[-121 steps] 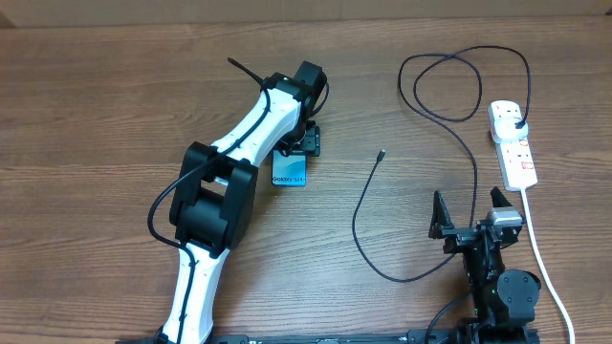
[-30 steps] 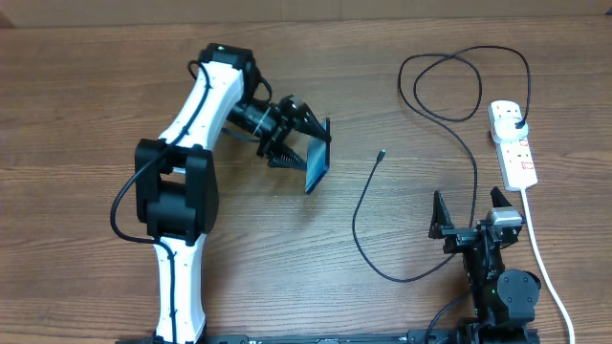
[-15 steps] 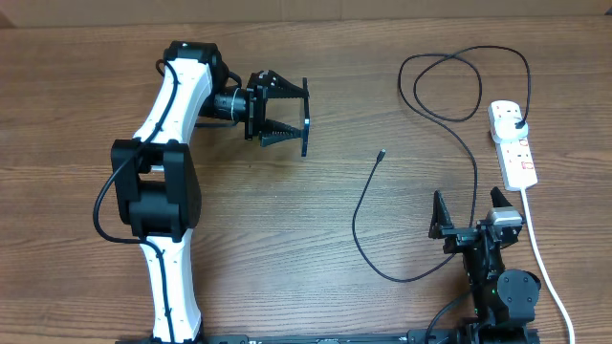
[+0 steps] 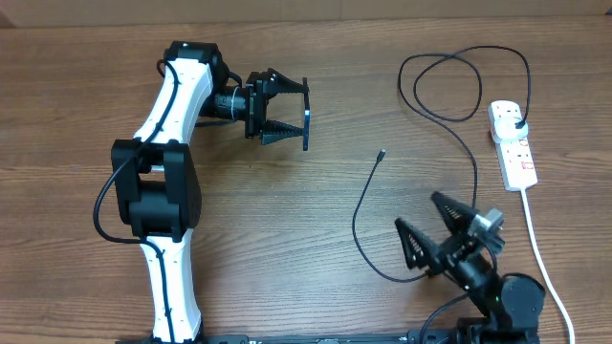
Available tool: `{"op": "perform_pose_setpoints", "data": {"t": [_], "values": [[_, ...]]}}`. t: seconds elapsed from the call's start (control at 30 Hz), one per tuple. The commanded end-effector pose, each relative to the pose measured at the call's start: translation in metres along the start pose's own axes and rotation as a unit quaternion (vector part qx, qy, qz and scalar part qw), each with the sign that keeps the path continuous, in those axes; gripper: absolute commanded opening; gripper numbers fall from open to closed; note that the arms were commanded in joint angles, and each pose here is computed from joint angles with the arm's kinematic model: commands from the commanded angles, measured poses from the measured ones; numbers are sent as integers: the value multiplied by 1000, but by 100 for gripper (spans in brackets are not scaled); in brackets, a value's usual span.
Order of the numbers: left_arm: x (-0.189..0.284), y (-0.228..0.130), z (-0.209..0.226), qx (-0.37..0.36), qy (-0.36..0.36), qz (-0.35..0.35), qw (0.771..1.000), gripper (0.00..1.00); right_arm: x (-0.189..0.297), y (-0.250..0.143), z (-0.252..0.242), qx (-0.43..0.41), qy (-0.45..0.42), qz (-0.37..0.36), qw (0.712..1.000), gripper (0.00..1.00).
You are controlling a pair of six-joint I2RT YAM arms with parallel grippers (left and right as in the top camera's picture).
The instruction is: Plug charger to phone and switch on socket
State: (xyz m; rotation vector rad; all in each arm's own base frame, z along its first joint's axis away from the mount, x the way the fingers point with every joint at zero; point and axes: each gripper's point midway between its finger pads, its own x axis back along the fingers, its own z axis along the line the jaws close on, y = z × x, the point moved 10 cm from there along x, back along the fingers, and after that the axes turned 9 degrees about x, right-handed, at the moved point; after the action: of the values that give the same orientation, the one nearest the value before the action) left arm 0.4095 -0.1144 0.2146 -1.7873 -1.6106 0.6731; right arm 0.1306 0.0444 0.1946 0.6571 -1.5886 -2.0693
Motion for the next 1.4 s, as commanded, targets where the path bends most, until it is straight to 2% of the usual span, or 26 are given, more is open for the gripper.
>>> {"op": "perform_pose_setpoints", "data": {"t": [0.0, 0.07, 0.2, 0.27, 0.33, 0.43, 0.5, 0.53, 0.6, 0.77, 0.9, 1.1, 1.17, 1.23, 1.27, 1.3, 1.37], "values": [[0, -4, -9, -4, -25, 11, 1000, 61, 3, 16, 21, -41, 99, 10, 994, 100], [0, -4, -9, -4, -25, 11, 1000, 61, 6, 31, 27, -21, 87, 14, 996, 100], [0, -4, -9, -4, -25, 11, 1000, 61, 18, 65, 28, 9, -64, 96, 993, 100], [0, -4, -9, -4, -25, 11, 1000, 62, 25, 85, 21, 11, -183, 177, 967, 100], [0, -4, -9, -4, -25, 11, 1000, 61, 25, 98, 17, -6, -233, 225, 946, 100], [0, -4, -9, -4, -25, 11, 1000, 62, 11, 115, 17, -31, -205, 268, 941, 100], [0, -4, -9, -4, -25, 11, 1000, 62, -7, 119, 25, -73, -93, 278, 953, 100], [0, -4, -9, -4, -25, 11, 1000, 62, -15, 116, 29, -108, -21, 290, 951, 100], [0, -4, -9, -4, -25, 11, 1000, 61, -26, 116, 25, -130, 9, 291, 948, 100], [0, -4, -9, -4, -25, 11, 1000, 59, -43, 106, 9, -187, -32, 338, 922, 92], [0, -4, -9, -4, -25, 11, 1000, 60, -54, 111, 3, -158, -165, 428, 875, 91], [-1, -4, -9, -2, -25, 12, 1000, 60, -101, 124, 31, -73, -217, 507, 831, 89], [-1, -4, -9, -2, -25, 12, 1000, 59, -127, 123, 50, -27, -199, 517, 832, 89], [-1, -4, -9, -2, -25, 11, 1000, 59, -146, 127, 64, -3, -221, 502, 837, 89], [-1, -4, -9, 0, -25, 12, 1000, 59, -156, 133, 70, -2, -251, 474, 844, 84], [-1, -4, -9, 2, -25, 12, 1000, 59, -163, 139, 76, -4, -258, 452, 854, 84], [-1, -4, -9, 5, -25, 12, 1000, 60, -178, 149, 91, -1, -229, 412, 882, 84]]}}
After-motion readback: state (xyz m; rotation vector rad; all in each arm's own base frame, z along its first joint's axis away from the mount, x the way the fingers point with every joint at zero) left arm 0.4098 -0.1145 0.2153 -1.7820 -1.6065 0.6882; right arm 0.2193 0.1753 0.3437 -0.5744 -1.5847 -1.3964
